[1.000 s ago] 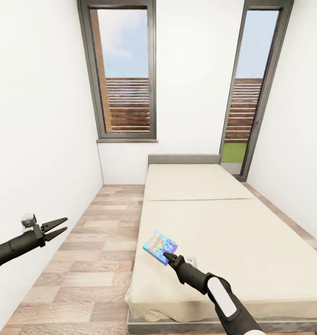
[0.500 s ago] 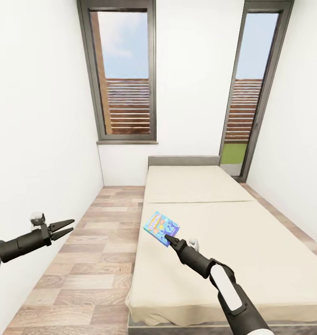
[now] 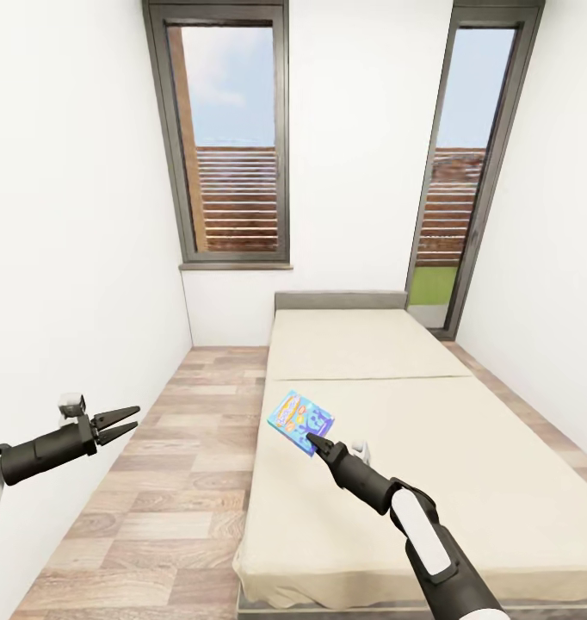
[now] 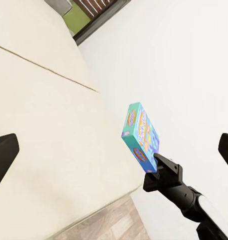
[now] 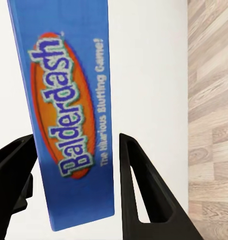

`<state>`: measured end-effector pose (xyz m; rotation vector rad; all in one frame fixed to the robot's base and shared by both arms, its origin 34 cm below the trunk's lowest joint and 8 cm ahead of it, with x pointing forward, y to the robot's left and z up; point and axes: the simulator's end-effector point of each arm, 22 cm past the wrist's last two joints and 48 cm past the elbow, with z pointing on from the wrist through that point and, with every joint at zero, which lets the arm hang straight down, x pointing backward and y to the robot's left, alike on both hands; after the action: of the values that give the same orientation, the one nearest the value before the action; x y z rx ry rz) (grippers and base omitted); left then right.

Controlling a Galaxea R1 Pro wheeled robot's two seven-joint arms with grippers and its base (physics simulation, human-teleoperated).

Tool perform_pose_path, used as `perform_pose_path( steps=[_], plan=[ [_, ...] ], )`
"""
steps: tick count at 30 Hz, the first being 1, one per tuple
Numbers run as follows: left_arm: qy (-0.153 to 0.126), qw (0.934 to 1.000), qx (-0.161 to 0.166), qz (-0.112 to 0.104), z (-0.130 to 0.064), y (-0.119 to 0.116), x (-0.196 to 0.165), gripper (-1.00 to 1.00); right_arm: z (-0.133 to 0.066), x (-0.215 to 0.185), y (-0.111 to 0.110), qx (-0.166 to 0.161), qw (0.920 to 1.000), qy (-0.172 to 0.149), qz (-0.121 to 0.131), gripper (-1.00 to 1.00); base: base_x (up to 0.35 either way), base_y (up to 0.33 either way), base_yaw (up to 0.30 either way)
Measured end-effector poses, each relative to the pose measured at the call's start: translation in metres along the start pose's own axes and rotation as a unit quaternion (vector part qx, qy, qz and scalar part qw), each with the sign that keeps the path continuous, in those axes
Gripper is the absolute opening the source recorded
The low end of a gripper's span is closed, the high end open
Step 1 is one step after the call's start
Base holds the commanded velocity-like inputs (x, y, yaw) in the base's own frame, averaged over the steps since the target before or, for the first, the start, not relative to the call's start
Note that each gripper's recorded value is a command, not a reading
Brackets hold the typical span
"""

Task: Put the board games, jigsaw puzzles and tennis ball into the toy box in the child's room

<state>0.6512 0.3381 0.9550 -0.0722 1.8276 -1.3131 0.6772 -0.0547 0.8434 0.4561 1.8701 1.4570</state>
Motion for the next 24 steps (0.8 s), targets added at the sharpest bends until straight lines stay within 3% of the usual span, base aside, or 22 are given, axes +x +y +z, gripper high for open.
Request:
perform_pose_path(
  steps=[24],
  plan=[
    [0.0, 1.0, 0.0, 0.001, -0.003, -0.032, -0.027, 1.0, -0.004, -0.014, 0.039, -0.001, 1.0, 0.004, 0.008, -1.0, 0.0, 0.0, 0.0]
  ],
)
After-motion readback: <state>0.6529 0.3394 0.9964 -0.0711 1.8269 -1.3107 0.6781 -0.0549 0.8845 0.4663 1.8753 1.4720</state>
